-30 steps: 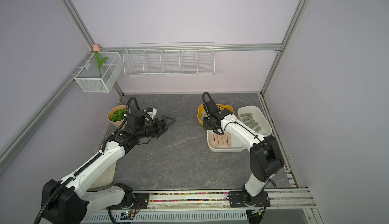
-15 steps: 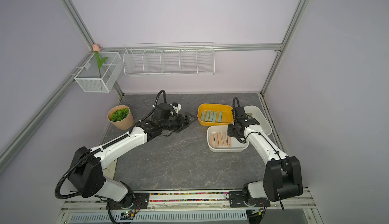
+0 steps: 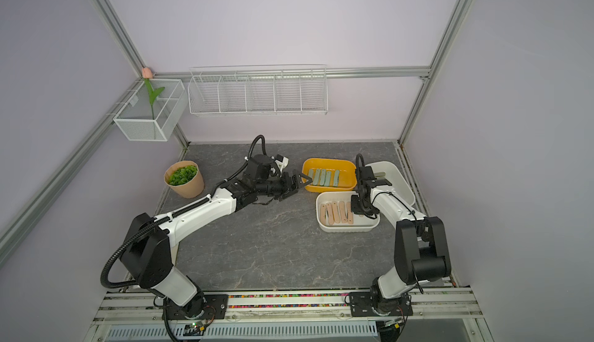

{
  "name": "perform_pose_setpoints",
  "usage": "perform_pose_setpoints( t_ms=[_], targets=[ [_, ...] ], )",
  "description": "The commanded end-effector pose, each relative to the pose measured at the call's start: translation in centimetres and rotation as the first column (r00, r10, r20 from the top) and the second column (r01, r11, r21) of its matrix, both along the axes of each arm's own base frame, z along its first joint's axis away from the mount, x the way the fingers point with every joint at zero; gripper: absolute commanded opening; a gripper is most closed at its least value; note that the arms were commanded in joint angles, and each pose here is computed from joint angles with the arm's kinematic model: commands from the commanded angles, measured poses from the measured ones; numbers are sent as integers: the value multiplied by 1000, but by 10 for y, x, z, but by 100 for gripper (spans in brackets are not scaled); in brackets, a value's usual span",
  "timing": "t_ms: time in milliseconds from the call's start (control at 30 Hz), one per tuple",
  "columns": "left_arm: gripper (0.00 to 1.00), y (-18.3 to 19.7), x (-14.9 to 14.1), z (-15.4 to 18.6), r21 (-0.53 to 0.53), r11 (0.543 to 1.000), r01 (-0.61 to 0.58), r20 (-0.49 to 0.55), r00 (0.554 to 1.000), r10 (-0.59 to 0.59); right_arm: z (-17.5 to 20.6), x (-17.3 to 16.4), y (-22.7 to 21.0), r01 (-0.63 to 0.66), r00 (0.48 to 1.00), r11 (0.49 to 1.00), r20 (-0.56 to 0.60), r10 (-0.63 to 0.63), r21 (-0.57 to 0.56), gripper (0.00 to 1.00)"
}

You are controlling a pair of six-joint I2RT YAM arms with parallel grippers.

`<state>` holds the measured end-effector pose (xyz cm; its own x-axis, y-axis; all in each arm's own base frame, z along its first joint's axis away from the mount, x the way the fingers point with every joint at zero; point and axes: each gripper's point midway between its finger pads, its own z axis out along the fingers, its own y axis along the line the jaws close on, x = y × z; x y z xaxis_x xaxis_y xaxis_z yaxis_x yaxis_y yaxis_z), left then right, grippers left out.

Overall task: Place the fruit knives into the storage box by color
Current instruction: Place the fruit knife in the storage box.

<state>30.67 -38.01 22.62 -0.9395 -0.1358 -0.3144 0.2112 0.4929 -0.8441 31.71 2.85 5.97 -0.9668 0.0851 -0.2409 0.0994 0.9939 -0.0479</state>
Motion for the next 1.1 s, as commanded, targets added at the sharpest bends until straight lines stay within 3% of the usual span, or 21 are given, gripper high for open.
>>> perform_pose_setpoints(
  t_ms=[0,500,1067],
  targets=[
    [99,-6,2,13,-29,999,18,32,999,-18,-3,9,-6,-15,1000,999,-6,15,-39,19],
    [99,2,-1,10,-11,1000,-10,28,1000,10,-22,26,-3,-10,999,999,-36,9,-40,22],
    [99,8,-5,14,18,999,-40,37,999,40,6,31,3,-3,999,1000,41,3,4,40]
  ],
)
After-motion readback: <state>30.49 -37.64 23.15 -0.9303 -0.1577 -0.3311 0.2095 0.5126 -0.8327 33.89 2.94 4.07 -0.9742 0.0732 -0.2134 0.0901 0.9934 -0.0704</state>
